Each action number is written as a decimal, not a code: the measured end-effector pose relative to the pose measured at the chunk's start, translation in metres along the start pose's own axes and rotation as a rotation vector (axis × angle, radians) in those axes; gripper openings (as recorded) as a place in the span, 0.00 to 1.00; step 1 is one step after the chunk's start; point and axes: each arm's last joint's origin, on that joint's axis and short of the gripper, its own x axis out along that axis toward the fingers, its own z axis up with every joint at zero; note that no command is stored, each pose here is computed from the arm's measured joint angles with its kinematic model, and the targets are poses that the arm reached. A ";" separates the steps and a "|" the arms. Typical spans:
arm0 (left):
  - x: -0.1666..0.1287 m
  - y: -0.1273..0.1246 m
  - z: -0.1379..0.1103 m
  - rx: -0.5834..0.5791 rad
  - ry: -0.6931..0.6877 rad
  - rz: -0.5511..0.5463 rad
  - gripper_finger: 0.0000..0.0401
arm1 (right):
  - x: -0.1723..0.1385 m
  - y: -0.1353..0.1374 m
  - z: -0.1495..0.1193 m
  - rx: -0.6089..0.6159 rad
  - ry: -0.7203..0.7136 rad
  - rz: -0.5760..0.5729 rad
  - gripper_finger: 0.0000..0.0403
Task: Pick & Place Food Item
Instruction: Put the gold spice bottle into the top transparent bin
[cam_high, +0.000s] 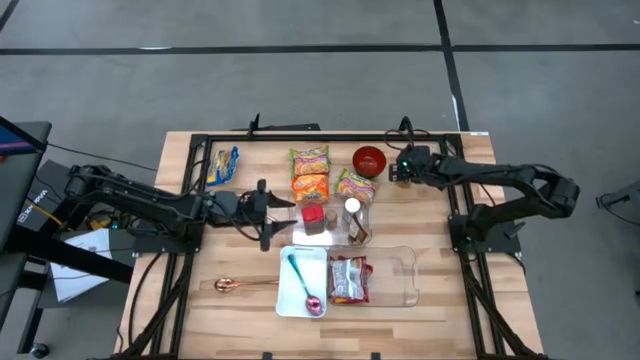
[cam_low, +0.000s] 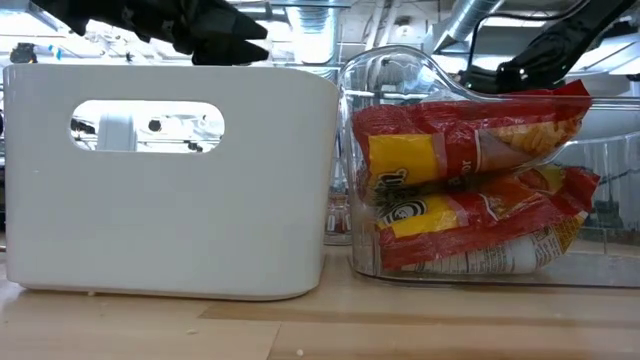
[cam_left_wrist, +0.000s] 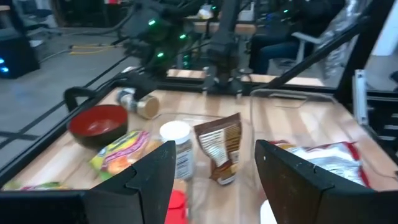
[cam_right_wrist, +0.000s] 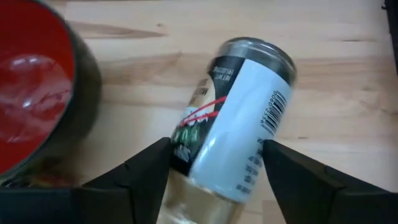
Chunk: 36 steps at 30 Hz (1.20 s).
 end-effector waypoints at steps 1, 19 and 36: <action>0.000 0.000 0.000 -0.001 -0.002 -0.008 0.53 | 0.003 0.000 0.000 0.000 0.003 -0.005 0.62; 0.000 0.000 -0.001 0.003 0.007 -0.012 0.53 | 0.030 -0.004 -0.002 -0.057 0.098 -0.093 0.72; 0.000 0.000 -0.001 0.003 0.007 -0.012 0.53 | 0.031 -0.009 -0.002 -0.181 0.135 -0.109 0.71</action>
